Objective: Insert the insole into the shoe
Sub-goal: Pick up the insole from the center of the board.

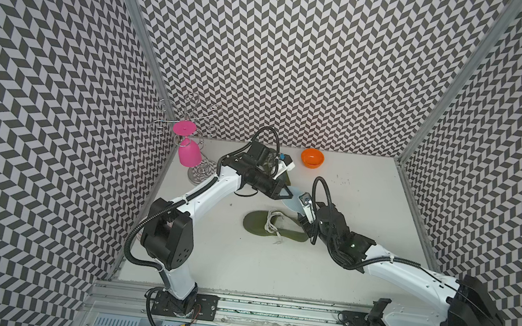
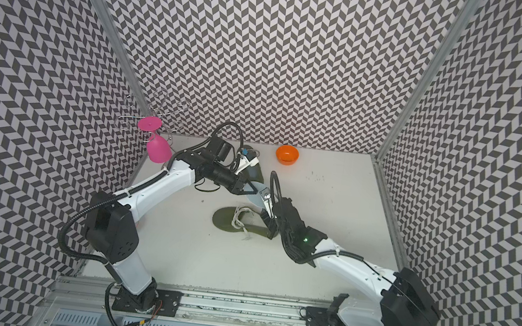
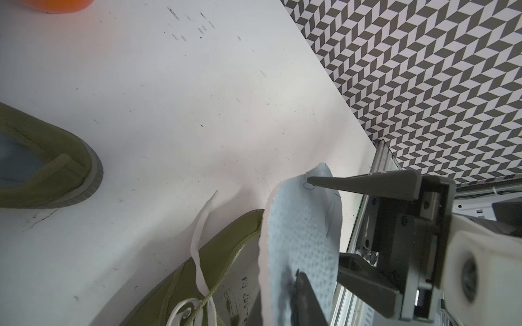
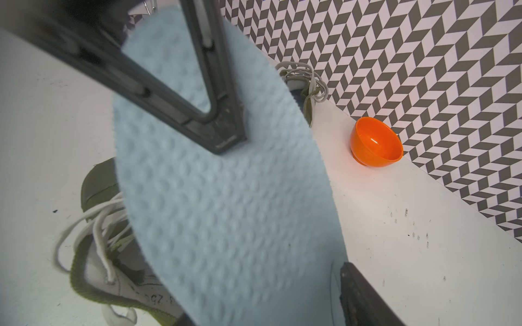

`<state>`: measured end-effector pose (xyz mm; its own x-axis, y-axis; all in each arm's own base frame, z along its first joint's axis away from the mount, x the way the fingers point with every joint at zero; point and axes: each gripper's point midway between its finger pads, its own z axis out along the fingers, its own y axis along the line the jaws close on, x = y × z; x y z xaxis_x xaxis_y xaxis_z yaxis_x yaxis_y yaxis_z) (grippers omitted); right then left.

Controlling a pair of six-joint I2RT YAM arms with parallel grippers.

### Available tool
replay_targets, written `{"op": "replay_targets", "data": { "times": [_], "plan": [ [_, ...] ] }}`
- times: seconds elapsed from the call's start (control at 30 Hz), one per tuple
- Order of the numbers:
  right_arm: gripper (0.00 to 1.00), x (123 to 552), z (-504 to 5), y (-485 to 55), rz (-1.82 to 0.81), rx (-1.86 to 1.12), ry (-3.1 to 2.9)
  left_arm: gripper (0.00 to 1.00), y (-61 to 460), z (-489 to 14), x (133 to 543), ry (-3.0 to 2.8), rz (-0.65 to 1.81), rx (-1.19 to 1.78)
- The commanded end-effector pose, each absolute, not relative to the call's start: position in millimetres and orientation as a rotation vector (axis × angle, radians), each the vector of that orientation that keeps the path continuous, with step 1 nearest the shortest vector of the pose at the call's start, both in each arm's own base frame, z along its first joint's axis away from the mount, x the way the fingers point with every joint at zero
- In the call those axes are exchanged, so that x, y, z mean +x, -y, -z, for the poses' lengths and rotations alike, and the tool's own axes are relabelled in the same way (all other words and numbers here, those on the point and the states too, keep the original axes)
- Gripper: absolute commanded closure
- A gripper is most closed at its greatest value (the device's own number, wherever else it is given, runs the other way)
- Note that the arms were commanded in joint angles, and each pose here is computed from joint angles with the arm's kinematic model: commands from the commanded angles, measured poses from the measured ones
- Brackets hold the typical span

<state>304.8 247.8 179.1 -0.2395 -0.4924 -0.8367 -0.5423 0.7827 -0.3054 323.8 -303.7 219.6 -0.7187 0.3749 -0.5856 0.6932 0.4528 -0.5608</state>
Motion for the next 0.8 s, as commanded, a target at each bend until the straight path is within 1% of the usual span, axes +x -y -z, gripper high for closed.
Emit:
{"op": "replay_targets", "data": {
  "times": [0.0, 0.03, 0.07, 0.1, 0.13, 0.23, 0.43, 0.57, 0.77],
  "plan": [
    [0.41, 305.0, -195.3, -253.8, -0.13, -0.753, -1.855, 0.93, 308.2, -238.3, 336.2, -2.257, 1.139, 0.893],
    [0.38, 304.8, -194.5, -255.3, -0.14, -0.758, -1.859, 0.96, 310.0, -241.3, 334.1, -2.231, 1.158, 0.913],
    [0.32, 304.9, -192.4, -256.8, -0.144, -0.763, -1.868, 0.98, 311.4, -243.5, 331.6, -2.206, 1.176, 0.933],
    [0.22, 305.9, -191.9, -257.2, -0.142, -0.763, -1.882, 1.0, 311.9, -244.7, 329.6, -2.183, 1.18, 0.953],
    [0.15, 307.2, -192.0, -257.6, -0.145, -0.762, -1.894, 1.0, 311.2, -244.4, 328.4, -2.168, 1.171, 0.975],
    [0.07, 310.0, -198.2, -256.8, -0.165, -0.759, -1.909, 1.0, 310.3, -239.9, 320.0, -2.13, 1.146, 1.1],
    [0.0, 313.4, -211.3, -243.2, -0.145, -0.765, -1.866, 1.0, 314.0, -244.6, 316.4, -2.105, 1.181, 1.157],
    [0.0, 314.5, -207.3, -241.7, -0.157, -0.834, -1.853, 1.0, 315.2, -251.4, 309.7, -2.077, 1.186, 1.198],
    [0.0, 314.5, -205.8, -242.4, -0.143, -0.864, -1.814, 1.0, 315.9, -257.9, 316.2, -2.099, 1.175, 1.149]
  ]
}}
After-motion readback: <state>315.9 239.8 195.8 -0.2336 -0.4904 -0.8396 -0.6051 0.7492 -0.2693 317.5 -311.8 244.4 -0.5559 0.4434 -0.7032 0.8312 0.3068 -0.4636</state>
